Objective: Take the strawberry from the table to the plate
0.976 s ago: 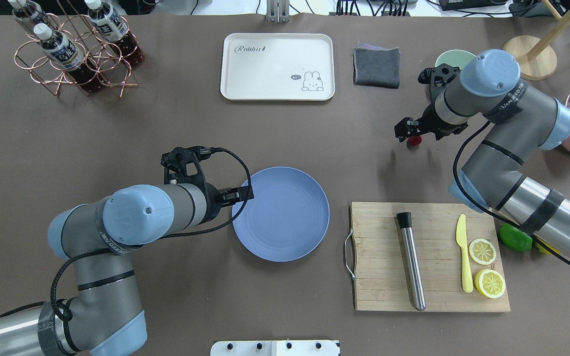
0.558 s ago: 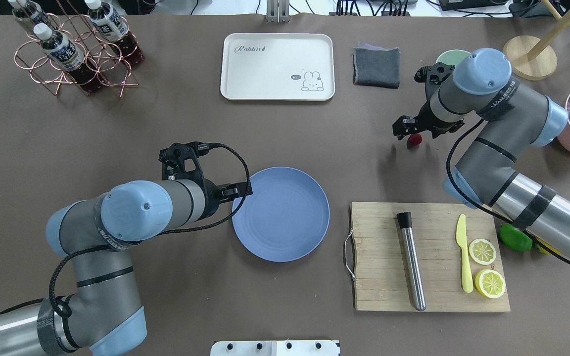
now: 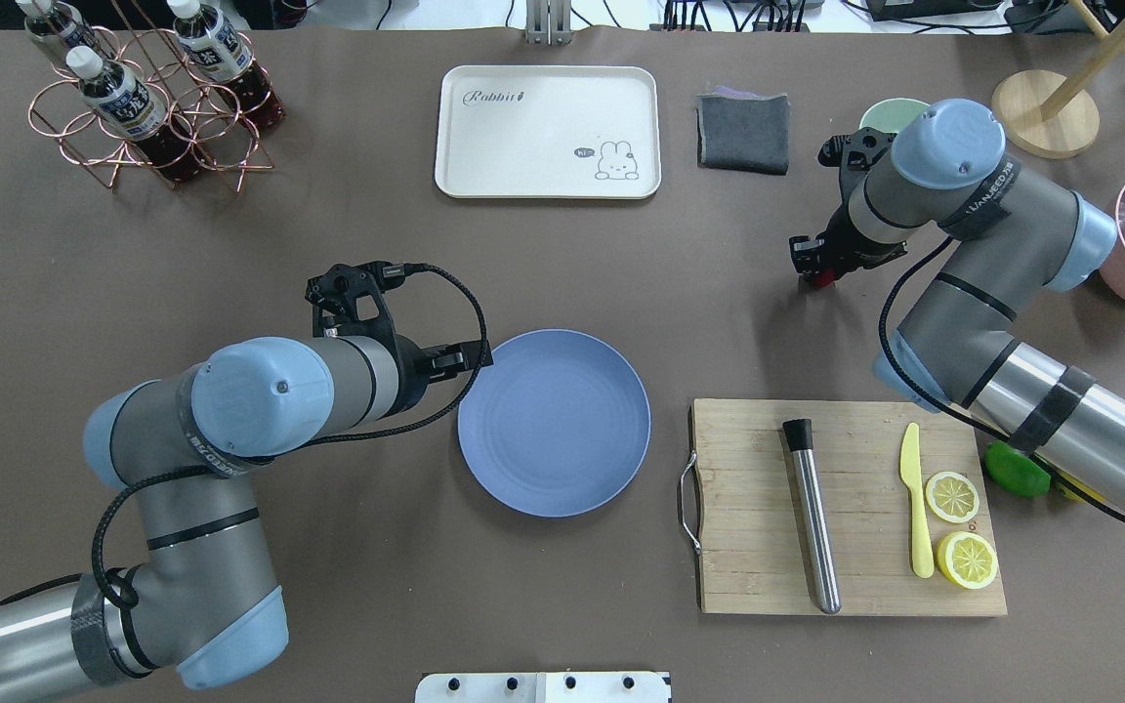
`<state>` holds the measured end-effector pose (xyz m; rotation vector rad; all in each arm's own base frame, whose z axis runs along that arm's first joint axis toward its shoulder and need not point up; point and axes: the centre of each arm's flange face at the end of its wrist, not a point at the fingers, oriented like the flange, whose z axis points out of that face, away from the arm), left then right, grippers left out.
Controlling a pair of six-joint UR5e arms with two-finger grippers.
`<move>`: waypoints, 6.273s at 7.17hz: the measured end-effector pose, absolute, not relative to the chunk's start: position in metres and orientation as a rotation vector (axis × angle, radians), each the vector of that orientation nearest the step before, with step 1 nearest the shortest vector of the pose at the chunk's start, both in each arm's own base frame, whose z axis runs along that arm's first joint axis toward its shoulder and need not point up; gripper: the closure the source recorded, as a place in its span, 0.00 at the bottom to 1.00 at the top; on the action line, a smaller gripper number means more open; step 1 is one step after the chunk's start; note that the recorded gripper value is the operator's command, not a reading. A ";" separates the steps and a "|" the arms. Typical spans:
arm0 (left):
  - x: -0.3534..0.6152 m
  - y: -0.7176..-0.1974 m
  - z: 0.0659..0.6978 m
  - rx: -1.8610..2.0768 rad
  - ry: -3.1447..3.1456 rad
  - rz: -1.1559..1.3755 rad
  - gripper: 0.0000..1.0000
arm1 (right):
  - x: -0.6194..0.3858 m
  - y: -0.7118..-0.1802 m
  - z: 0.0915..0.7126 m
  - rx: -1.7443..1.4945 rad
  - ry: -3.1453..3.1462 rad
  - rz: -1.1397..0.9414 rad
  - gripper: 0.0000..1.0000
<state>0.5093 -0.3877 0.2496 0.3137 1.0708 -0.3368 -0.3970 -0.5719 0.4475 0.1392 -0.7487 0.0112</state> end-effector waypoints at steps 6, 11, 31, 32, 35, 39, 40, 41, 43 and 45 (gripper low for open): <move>0.425 -0.468 0.283 0.443 0.962 -0.237 0.02 | -0.378 -0.583 0.388 0.190 -0.810 0.023 1.00; 0.377 -0.476 0.347 0.490 0.920 -0.175 0.02 | -0.411 -0.550 0.295 0.168 -0.870 0.063 1.00; 0.170 -0.524 0.536 0.332 0.780 0.117 0.02 | -0.615 -0.369 0.186 0.159 -0.837 0.111 0.00; 0.161 -0.523 0.542 0.335 0.771 0.136 0.02 | -0.591 -0.375 0.176 0.149 -0.839 0.120 0.00; 0.111 -0.514 0.572 0.331 0.758 0.175 0.02 | -0.465 -0.435 0.216 0.068 -0.760 0.130 0.00; 0.029 -0.517 0.594 0.306 0.685 0.218 0.02 | -0.239 -0.492 0.363 0.056 -0.678 -0.058 0.00; 0.012 -0.519 0.597 0.297 0.668 0.226 0.02 | -0.191 -0.495 0.393 0.054 -0.674 -0.088 0.00; 0.000 -0.522 0.596 0.285 0.658 0.227 0.02 | -0.150 -0.497 0.421 0.055 -0.671 -0.119 0.00; -0.012 -0.535 0.588 0.248 0.650 0.215 0.02 | -0.067 -0.502 0.483 0.050 -0.679 -0.166 0.00; -0.014 -0.541 0.597 0.210 0.649 0.202 0.02 | -0.003 -0.504 0.549 0.061 -0.708 -0.160 0.00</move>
